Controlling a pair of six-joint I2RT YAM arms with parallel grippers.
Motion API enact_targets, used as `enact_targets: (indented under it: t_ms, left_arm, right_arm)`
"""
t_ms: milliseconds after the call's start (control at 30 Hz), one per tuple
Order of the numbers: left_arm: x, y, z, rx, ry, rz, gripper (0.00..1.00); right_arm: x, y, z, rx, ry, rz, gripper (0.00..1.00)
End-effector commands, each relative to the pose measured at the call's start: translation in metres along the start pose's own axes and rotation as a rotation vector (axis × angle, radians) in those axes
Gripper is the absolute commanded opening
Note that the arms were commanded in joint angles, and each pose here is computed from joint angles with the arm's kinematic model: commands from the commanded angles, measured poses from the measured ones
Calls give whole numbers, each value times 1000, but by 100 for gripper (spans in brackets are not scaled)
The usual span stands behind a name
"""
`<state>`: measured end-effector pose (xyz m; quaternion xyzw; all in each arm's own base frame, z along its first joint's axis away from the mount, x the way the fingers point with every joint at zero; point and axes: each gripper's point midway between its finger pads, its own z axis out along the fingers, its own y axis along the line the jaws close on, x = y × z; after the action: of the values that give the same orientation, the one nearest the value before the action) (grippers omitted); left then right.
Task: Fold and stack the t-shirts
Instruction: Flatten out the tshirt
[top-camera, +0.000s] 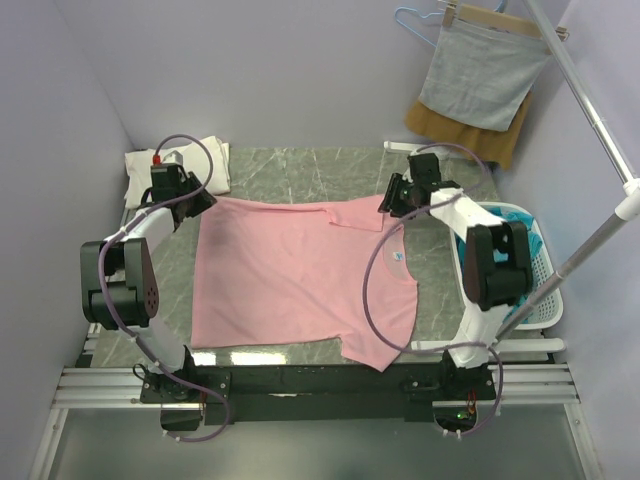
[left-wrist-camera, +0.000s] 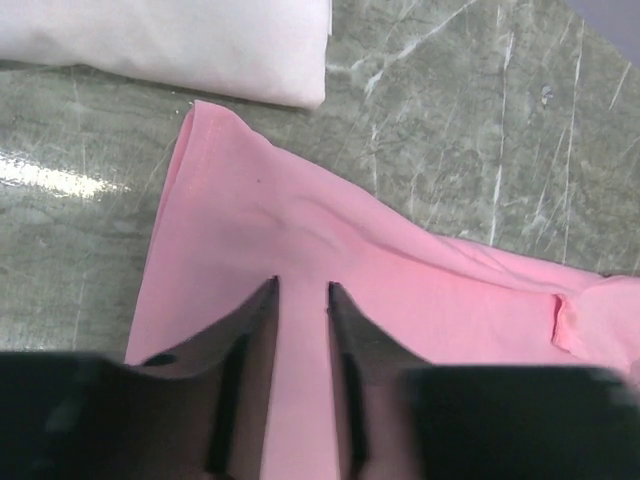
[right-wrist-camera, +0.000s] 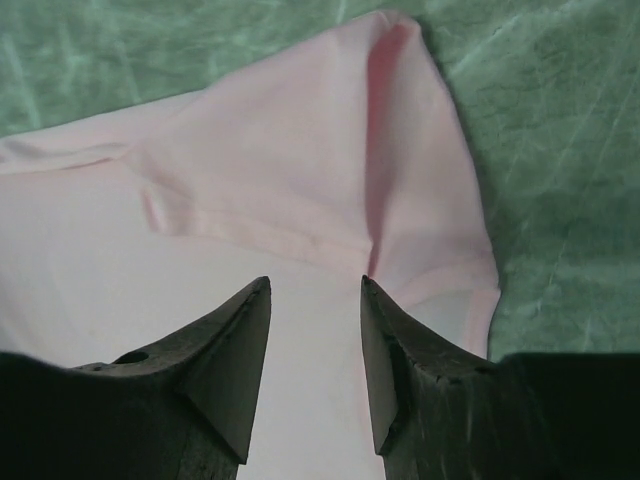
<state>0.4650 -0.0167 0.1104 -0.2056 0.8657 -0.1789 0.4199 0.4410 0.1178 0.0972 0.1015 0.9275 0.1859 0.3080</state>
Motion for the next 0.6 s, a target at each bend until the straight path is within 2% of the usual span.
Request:
enact_targets:
  t_ms: [0, 267, 567]
  left_arm:
    - [-10, -4, 4, 10, -47, 8, 53]
    - [-13, 12, 26, -57, -51, -8, 71]
    - [-13, 24, 62, -82, -25, -36, 73]
  right_arm:
    - [-15, -2, 32, 11, 11, 11, 48]
    - [-17, -6, 58, 22, 44, 15, 49]
    - [-17, -9, 65, 31, 55, 11, 51]
